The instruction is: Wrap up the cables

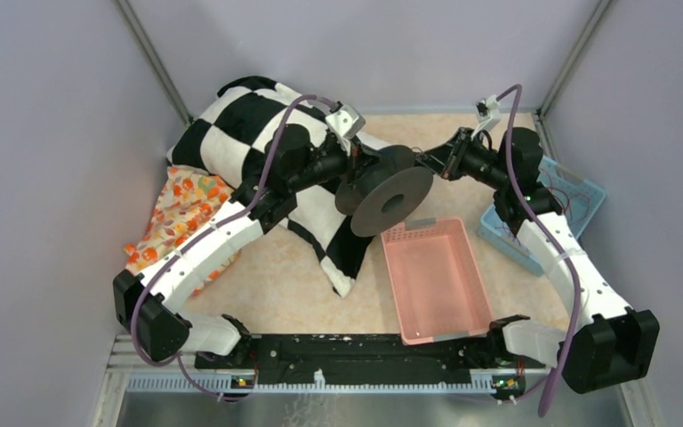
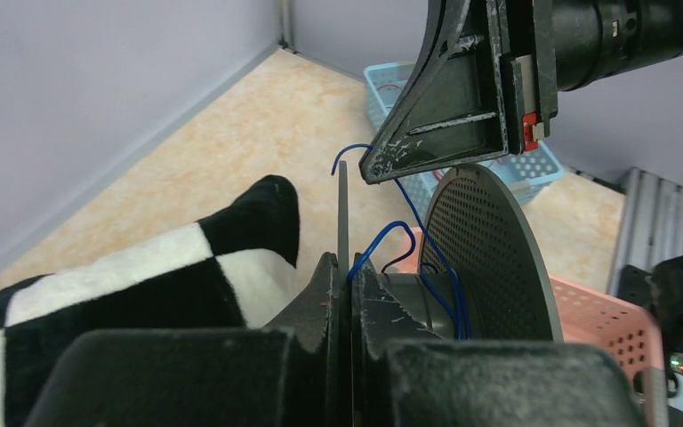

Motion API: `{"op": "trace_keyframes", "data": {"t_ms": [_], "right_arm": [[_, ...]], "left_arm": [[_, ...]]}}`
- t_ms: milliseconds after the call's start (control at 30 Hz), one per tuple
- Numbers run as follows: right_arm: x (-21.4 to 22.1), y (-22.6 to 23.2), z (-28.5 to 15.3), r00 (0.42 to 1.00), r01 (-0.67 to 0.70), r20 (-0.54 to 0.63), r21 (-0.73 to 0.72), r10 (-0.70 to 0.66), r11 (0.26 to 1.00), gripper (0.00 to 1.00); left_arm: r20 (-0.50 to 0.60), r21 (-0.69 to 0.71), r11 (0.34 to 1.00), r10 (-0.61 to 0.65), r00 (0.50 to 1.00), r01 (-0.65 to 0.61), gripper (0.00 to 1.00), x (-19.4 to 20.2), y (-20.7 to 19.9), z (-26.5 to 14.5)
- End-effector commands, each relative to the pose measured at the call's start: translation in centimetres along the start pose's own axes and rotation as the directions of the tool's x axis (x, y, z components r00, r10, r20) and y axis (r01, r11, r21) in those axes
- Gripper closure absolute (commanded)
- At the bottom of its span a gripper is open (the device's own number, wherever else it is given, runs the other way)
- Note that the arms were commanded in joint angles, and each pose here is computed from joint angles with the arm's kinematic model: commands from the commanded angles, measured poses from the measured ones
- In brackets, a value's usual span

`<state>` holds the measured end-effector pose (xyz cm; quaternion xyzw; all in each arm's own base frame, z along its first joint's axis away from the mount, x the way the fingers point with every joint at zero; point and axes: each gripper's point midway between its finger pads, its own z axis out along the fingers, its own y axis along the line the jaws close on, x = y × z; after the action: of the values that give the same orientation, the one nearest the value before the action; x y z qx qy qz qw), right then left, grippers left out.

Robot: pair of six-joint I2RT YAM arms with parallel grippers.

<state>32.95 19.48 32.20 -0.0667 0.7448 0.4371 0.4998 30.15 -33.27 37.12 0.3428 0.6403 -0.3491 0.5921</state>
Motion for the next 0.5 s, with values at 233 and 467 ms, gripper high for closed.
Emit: {"op": "trace_keyframes", "data": {"t_ms": [233,467], "right_arm": [[3.4,5.2,-3.6,0.989,-0.019,-0.146,-0.245,-0.017,0.969,1.00],[4.3,6.7,-4.6,0.988,-0.010,-0.148,-0.351,-0.045,0.936,1.00]], "left_arm": [[0.322,0.217,0.976,-0.093,0.942,0.022,1.00,-8.4,-0.6,-3.9],[0.361,0.324,0.931,-0.287,0.887,0.169,1.00,-9.1,0.7,-4.5]]}}
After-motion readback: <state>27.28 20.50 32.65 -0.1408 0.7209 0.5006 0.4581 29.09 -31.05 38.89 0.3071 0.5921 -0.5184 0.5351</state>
